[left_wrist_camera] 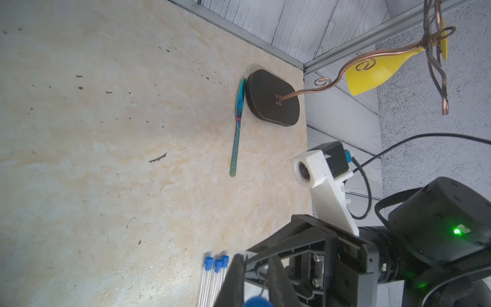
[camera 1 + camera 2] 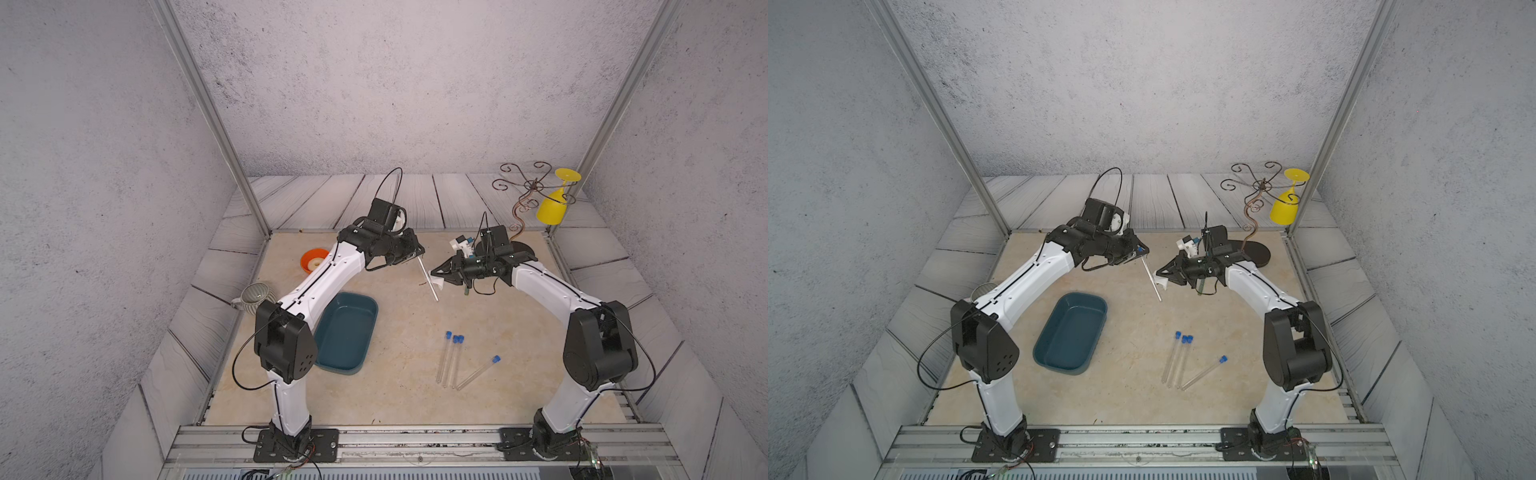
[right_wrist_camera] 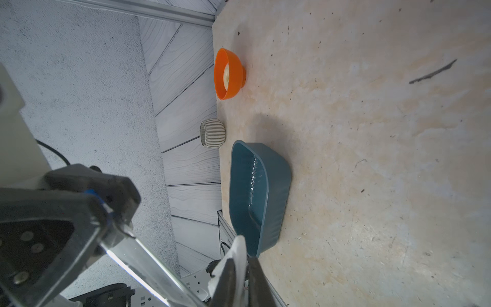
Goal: Wipe the exteriors of test tubes
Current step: Wipe the dirt from the test tube.
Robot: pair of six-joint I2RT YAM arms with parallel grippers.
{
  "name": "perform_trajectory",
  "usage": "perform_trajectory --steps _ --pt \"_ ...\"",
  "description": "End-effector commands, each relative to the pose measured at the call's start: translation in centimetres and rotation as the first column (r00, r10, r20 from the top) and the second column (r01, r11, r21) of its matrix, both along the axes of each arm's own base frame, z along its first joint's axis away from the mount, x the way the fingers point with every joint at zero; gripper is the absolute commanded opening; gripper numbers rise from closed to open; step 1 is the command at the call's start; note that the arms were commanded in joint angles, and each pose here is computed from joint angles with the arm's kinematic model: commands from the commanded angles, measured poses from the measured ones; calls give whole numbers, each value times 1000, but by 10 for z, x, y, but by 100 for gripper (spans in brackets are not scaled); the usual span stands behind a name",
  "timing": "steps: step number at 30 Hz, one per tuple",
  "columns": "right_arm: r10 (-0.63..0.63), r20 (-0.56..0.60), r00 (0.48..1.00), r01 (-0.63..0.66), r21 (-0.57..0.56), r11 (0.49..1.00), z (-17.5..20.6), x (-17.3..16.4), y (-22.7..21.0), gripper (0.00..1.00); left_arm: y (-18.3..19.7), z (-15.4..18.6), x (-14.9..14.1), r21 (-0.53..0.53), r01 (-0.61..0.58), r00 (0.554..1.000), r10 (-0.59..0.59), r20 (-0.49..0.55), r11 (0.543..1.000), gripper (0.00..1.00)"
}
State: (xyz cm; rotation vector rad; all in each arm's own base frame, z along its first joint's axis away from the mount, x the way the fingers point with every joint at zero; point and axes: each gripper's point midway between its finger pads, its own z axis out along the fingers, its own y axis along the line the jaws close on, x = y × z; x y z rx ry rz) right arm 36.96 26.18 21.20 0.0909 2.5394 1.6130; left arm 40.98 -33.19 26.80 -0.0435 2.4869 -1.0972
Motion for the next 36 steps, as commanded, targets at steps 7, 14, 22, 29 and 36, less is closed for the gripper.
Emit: perform_trajectory --steps 7,14,22,29,36 --pt "44 109 993 -51 64 997 48 -24 -1 13 6 -2 14 2 -26 1000 26 18 1000 0" --pt "52 138 989 -63 74 995 57 -27 1 12 5 -2 16 -8 -24 1000 24 14 1000 0" --pt "63 163 985 -67 19 998 49 -20 4 12 -2 11 12 -73 -19 1000 19 -5 997 0" --pt "46 167 985 -54 44 998 44 5 13 12 -8 27 1 -155 -15 1000 12 -20 988 0" --pt "40 194 980 -53 62 997 47 25 20 12 -13 36 -2 -213 -20 999 13 -35 977 0"
